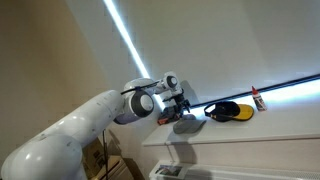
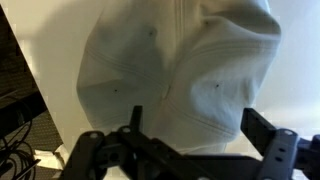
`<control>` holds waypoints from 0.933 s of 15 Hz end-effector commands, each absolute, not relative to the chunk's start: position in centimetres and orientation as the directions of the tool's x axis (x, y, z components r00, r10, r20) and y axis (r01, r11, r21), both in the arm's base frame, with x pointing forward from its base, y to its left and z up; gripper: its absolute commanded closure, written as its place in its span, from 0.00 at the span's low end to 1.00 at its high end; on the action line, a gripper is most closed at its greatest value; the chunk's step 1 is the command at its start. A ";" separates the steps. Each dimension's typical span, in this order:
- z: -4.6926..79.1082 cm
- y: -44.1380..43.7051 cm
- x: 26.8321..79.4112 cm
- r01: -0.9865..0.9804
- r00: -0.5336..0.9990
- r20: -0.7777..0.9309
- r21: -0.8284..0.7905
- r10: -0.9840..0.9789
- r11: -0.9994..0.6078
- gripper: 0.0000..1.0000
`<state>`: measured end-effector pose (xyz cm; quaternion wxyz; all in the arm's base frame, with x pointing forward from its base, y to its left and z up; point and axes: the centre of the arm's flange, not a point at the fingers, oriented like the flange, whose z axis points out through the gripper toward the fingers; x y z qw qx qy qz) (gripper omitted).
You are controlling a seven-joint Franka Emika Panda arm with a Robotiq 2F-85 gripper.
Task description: Place the black cap on the blue can, move the gray cap to the right, and move the bottle to the left
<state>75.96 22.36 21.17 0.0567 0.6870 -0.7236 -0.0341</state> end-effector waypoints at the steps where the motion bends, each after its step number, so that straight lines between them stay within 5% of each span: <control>1: 21.2 22.4 76.0 -0.990 -0.049 0.036 0.127 -0.998 0.054 0.00; 3: 21.2 22.4 75.9 -0.990 -0.049 0.036 0.127 -0.998 0.053 0.00; 4: 21.2 22.4 75.9 -0.990 -0.049 0.036 0.127 -0.998 0.053 0.25; 6: 21.2 22.4 75.9 -0.990 -0.048 0.036 0.127 -0.998 0.052 0.32; 14: 21.9 21.7 76.1 -0.998 -0.069 0.135 0.000 -0.988 0.070 0.89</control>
